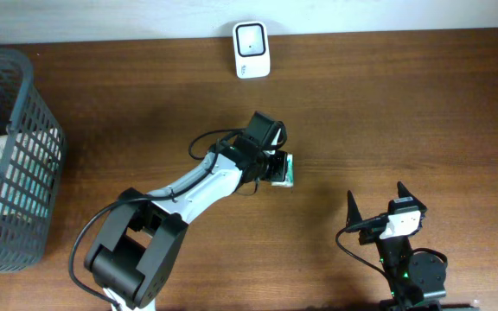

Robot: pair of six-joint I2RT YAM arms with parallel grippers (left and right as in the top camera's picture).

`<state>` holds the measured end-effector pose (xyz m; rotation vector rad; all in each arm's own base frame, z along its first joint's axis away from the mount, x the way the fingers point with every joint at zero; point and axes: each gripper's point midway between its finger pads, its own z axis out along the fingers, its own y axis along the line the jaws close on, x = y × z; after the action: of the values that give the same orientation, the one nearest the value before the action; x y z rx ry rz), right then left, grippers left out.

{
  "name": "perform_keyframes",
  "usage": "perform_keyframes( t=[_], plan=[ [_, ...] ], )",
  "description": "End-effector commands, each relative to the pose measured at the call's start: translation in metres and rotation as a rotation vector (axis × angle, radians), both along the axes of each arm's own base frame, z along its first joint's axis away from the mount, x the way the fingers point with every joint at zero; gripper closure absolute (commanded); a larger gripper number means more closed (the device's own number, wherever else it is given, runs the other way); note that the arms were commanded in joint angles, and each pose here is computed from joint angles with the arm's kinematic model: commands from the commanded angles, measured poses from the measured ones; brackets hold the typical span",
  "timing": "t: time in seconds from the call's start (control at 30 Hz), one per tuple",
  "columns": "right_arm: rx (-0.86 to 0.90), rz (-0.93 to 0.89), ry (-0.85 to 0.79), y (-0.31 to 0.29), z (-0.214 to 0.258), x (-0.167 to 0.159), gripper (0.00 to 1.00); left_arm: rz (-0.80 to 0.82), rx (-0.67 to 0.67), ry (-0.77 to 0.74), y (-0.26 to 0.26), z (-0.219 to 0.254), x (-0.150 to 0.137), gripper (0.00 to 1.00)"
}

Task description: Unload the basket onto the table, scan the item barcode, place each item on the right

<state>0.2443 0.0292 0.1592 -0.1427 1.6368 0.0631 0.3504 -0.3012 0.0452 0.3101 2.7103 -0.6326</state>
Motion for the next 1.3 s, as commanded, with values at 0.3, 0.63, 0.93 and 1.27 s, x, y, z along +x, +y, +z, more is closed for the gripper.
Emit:
perform_keyframes(
  t=[0.3,0.63,0.93,1.27],
  plan=[
    [0.008,0.017,-0.001,0.004,-0.001,0.000,0.02,0.296,0.139,-0.268,0.171,0.205,0.097,0.01],
    [0.008,0.017,-0.001,0.004,-0.001,0.000,0.02,1.152,0.352,-0.332,0.496,0.299,0.061,0.01],
    [0.008,0.017,-0.001,0.004,-0.001,0.000,0.02,1.340,0.455,-0.015,0.553,0.196,0.053,0.01],
    [0.008,0.017,-0.001,0.004,-0.001,0.000,0.02,1.443,0.500,0.272,0.571,0.080,0.052,0.00]
  ],
)
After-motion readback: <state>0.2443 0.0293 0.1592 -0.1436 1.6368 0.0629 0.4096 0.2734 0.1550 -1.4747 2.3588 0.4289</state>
